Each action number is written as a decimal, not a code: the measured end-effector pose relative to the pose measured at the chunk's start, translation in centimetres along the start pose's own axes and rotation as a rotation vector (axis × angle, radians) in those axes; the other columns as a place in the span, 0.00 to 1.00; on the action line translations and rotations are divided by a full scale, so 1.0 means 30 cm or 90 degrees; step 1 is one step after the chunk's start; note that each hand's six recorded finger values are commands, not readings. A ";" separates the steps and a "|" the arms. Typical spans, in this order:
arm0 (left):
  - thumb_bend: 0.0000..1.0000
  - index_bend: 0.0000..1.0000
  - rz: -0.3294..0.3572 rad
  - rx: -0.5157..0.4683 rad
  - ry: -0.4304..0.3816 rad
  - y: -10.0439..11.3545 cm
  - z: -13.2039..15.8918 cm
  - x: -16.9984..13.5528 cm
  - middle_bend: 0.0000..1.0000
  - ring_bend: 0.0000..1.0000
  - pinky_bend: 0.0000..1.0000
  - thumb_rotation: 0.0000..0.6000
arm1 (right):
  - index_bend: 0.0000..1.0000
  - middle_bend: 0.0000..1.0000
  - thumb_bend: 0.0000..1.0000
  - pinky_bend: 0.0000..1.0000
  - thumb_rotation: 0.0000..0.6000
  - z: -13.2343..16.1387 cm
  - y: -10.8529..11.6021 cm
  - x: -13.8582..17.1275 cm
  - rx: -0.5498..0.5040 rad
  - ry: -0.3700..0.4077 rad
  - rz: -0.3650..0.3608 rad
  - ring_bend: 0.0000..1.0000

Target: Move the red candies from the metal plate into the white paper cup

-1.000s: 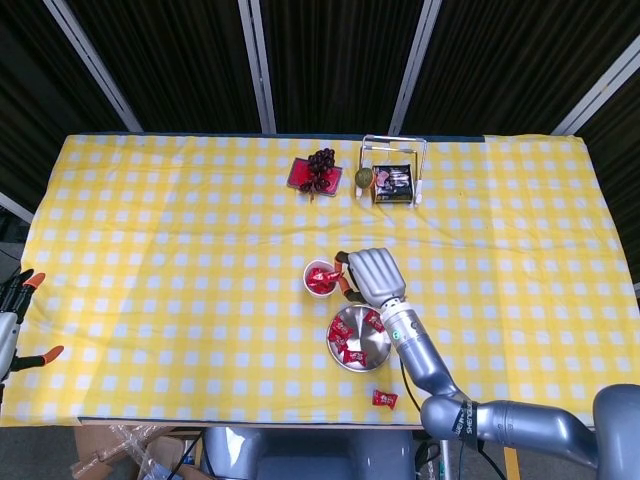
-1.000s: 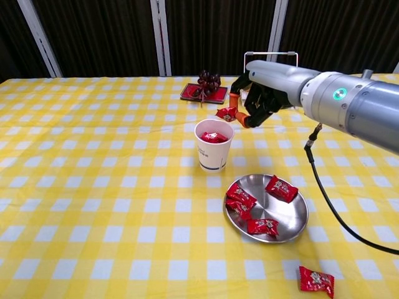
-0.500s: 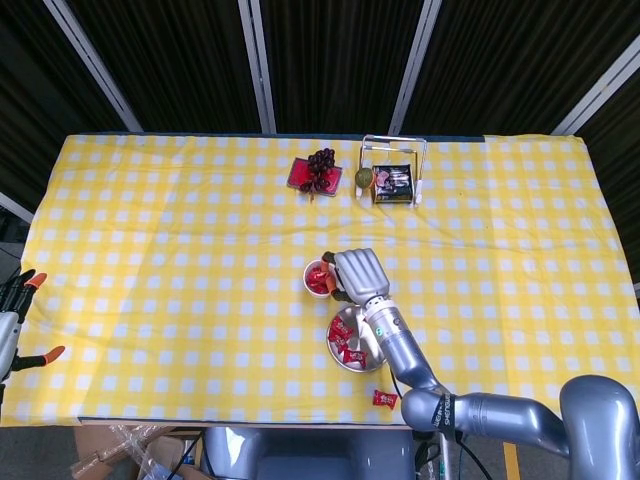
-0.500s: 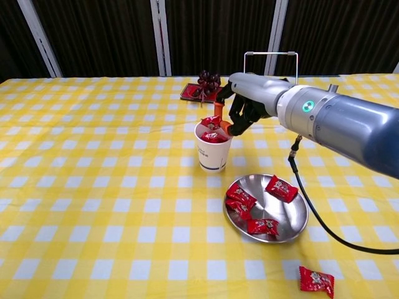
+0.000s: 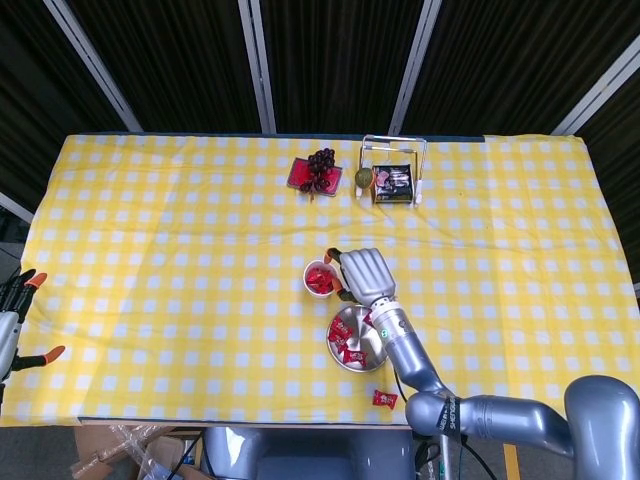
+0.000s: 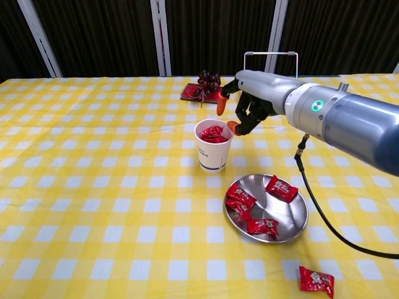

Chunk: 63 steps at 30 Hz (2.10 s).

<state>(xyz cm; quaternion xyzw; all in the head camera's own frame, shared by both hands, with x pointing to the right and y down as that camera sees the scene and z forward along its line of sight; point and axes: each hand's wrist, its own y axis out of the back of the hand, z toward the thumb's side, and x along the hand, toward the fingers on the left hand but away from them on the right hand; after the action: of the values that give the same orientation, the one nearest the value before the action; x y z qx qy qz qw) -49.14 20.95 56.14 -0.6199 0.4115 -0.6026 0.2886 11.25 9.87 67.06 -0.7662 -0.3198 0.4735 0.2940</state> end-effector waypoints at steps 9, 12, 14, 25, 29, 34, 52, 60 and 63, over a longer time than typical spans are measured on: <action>0.01 0.00 0.007 0.005 -0.006 0.002 0.005 -0.004 0.00 0.00 0.00 1.00 | 0.38 0.83 0.46 0.95 1.00 -0.020 0.069 0.132 0.054 0.066 -0.016 0.93; 0.01 0.00 0.011 0.007 -0.007 0.003 0.007 -0.005 0.00 0.00 0.00 1.00 | 0.38 0.83 0.43 0.95 1.00 -0.036 0.081 0.187 0.078 0.103 -0.012 0.93; 0.01 0.00 0.013 0.007 -0.007 0.003 0.008 -0.007 0.00 0.00 0.00 1.00 | 0.38 0.83 0.41 0.95 1.00 -0.049 0.082 0.228 0.095 0.133 -0.005 0.93; 0.01 0.00 0.021 0.017 -0.009 -0.001 0.015 -0.012 0.00 0.00 0.00 1.00 | 0.38 0.83 0.35 0.95 1.00 -0.168 -0.031 0.510 0.084 0.206 0.085 0.93; 0.01 0.00 0.025 0.017 -0.009 0.000 0.015 -0.016 0.00 0.00 0.00 1.00 | 0.38 0.83 0.35 0.95 1.00 -0.178 -0.079 0.581 0.088 0.220 0.107 0.93; 0.01 0.00 0.026 0.019 -0.009 0.000 0.015 -0.019 0.00 0.00 0.00 1.00 | 0.35 0.83 0.35 0.95 1.00 -0.201 -0.138 0.662 0.095 0.220 0.132 0.93; 0.01 0.00 0.039 0.021 -0.009 0.005 0.017 -0.022 0.00 0.00 0.00 1.00 | 0.35 0.83 0.35 0.95 1.00 -0.216 -0.249 0.693 0.097 0.177 0.136 0.93; 0.01 0.00 0.037 0.020 -0.010 0.006 0.015 -0.021 0.00 0.00 0.00 1.00 | 0.37 0.83 0.35 0.95 1.00 -0.223 -0.306 0.696 0.107 0.167 0.155 0.93; 0.01 0.00 0.037 0.020 -0.011 0.007 0.015 -0.021 0.00 0.00 0.00 1.00 | 0.38 0.83 0.35 0.95 1.00 -0.223 -0.315 0.692 0.105 0.162 0.155 0.93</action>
<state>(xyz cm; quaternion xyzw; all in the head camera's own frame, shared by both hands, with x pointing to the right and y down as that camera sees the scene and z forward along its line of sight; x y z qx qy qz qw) -48.69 21.33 55.59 -0.6080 0.4176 -0.5949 0.3194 22.57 30.72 65.53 -0.8262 -0.1456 0.4296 0.3343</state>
